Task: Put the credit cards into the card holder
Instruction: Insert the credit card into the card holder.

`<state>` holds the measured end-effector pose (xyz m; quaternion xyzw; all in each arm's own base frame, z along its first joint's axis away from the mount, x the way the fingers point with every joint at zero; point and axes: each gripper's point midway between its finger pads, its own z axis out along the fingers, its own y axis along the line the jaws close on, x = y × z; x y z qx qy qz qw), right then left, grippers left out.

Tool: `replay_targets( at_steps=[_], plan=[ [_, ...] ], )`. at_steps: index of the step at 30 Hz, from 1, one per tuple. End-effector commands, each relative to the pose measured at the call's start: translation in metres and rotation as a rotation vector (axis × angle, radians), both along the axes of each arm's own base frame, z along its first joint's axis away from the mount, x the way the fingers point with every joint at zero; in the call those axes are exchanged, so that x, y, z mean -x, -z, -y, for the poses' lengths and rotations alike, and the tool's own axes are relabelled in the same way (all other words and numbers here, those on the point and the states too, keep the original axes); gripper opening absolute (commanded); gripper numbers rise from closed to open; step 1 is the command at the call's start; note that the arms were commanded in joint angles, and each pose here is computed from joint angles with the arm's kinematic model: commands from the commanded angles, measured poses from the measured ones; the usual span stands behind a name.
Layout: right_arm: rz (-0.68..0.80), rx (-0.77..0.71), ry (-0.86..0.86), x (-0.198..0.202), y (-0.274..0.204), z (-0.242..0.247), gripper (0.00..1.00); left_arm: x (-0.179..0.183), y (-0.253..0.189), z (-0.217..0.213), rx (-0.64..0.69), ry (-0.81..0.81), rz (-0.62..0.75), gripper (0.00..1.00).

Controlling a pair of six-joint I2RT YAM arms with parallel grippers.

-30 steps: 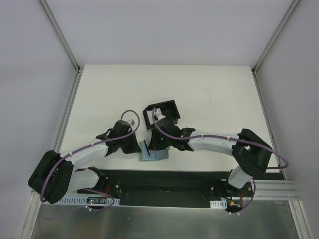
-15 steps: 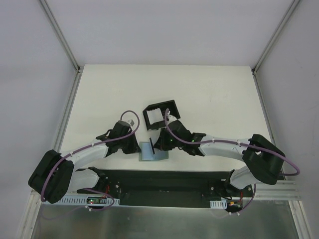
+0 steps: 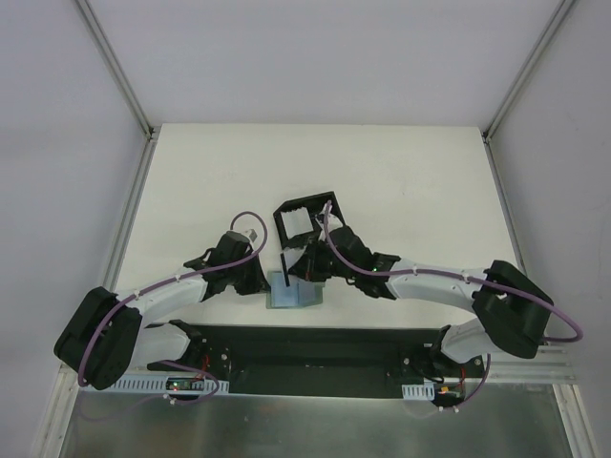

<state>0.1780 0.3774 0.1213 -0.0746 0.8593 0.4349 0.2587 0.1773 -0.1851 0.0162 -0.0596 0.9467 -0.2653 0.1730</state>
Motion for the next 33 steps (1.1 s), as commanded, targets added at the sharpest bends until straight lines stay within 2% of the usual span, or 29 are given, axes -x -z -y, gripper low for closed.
replay_targets(
  at_steps=[1, 16, 33],
  plan=[
    [-0.063, 0.054, 0.095, -0.006, 0.028, 0.015, 0.00, 0.008, 0.016, -0.016, -0.067, -0.034, -0.043, 0.00],
    [-0.113, 0.087, 0.206, -0.006, 0.075, 0.039, 0.00, 0.013, 0.023, -0.019, -0.078, -0.054, -0.069, 0.00],
    [-0.199, -0.042, 0.109, 0.010, 0.068, 0.012, 0.00, 0.011, 0.021, -0.019, -0.077, -0.047, -0.059, 0.00]
  ],
)
